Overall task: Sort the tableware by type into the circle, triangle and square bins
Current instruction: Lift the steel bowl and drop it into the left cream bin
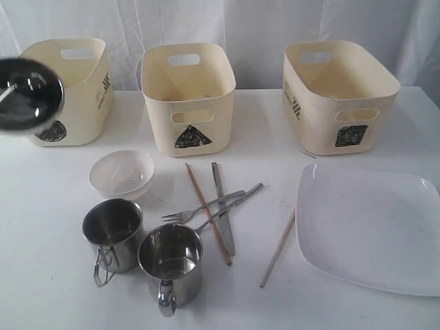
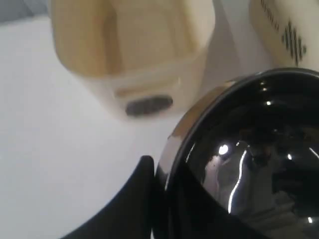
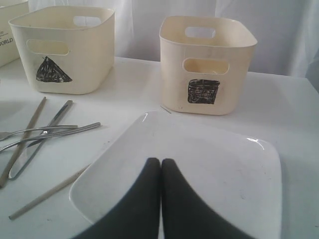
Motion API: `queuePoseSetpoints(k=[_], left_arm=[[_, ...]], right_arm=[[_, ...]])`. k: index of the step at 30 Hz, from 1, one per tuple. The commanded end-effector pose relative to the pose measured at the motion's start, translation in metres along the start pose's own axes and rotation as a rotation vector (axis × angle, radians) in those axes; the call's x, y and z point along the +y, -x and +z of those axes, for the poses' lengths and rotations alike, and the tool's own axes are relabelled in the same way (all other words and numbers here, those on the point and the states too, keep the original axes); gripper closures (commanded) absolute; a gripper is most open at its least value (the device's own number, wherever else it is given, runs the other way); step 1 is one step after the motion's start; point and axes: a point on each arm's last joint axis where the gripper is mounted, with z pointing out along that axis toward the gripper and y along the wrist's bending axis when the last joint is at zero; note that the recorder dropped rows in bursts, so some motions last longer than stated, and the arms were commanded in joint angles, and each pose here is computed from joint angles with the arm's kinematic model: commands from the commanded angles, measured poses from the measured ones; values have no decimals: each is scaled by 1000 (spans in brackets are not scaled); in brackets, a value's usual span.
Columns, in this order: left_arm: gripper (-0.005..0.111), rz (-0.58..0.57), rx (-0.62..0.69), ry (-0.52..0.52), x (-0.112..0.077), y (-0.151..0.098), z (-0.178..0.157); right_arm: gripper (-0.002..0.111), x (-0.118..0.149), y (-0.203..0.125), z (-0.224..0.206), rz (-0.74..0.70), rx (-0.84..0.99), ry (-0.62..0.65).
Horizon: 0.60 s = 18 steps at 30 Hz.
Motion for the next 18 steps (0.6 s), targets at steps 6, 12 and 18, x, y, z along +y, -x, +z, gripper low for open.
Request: queuePoseSetpoints(k=[6, 12, 18], left_arm=[[106, -25, -160, 27, 26, 91, 49], [106, -29, -208, 48, 43, 115, 102], [106, -103, -173, 88, 79, 101, 159]], right_arm=[[108, 0, -1, 0, -5, -14, 2], [108, 0, -1, 0, -5, -14, 2], [108, 0, -1, 0, -5, -14, 2]])
